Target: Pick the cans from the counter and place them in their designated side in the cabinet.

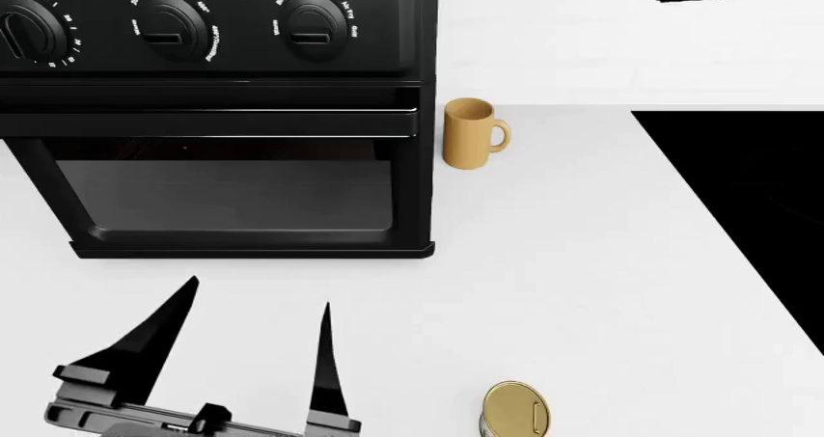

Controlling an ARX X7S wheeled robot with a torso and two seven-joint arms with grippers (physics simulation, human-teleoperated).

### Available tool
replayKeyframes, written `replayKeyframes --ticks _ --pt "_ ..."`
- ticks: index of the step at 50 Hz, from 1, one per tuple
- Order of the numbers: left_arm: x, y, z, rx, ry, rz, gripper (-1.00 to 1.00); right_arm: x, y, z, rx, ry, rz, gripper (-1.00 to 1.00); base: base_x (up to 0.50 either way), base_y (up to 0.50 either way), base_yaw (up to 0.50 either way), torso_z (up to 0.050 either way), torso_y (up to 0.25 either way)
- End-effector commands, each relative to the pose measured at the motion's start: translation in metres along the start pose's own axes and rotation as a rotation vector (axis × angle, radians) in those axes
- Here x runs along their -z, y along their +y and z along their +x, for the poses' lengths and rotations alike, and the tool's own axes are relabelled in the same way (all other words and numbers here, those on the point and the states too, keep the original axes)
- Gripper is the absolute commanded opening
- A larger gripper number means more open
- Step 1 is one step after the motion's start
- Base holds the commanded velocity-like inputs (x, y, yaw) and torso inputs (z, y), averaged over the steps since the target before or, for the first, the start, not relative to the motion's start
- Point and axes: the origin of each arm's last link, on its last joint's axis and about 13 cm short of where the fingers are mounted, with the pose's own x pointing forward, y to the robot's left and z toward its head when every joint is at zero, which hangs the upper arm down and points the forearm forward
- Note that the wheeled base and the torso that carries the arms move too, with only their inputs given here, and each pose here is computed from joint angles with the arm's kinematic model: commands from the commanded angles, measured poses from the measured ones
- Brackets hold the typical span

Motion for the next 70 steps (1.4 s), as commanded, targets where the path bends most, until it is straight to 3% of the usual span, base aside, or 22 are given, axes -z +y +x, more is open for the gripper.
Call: replayKeyframes --ticks 1,14,27,41,52,70 --pt "-0.001 0.000 0.001 -0.006 0.007 -0.001 1.00 0.043 0.006 -0.028 -0.203 0.165 0.110 1.00 0.00 0.00 0.00 0.000 0.000" --pt "0.001 0.001 0.001 -0.013 0.004 -0.003 1.00 0.087 0.007 -0.038 -0.343 0.374 0.138 1.00 0.00 0.00 0.00 0.000 0.000" --pt "0.002 0.000 0.001 -0.014 0.008 -0.006 1.00 0.106 0.000 -0.048 -0.500 0.497 0.125 1.00 0.00 0.00 0.00 0.000 0.000" --pt "0.000 0.000 0.001 -0.016 0.005 -0.002 1.00 0.129 -0.006 -0.081 -0.636 0.589 0.140 1.00 0.00 0.00 0.00 0.000 0.000" --pt "0.000 -0.001 0.002 -0.019 0.005 0.001 1.00 0.140 -0.014 -0.102 -0.694 0.630 0.139 1.00 0.00 0.00 0.00 0.000 0.000" --pt "0.000 -0.002 0.001 -0.017 0.009 -0.006 1.00 0.149 -0.017 -0.111 -0.708 0.678 0.136 1.00 0.00 0.00 0.00 0.000 0.000"
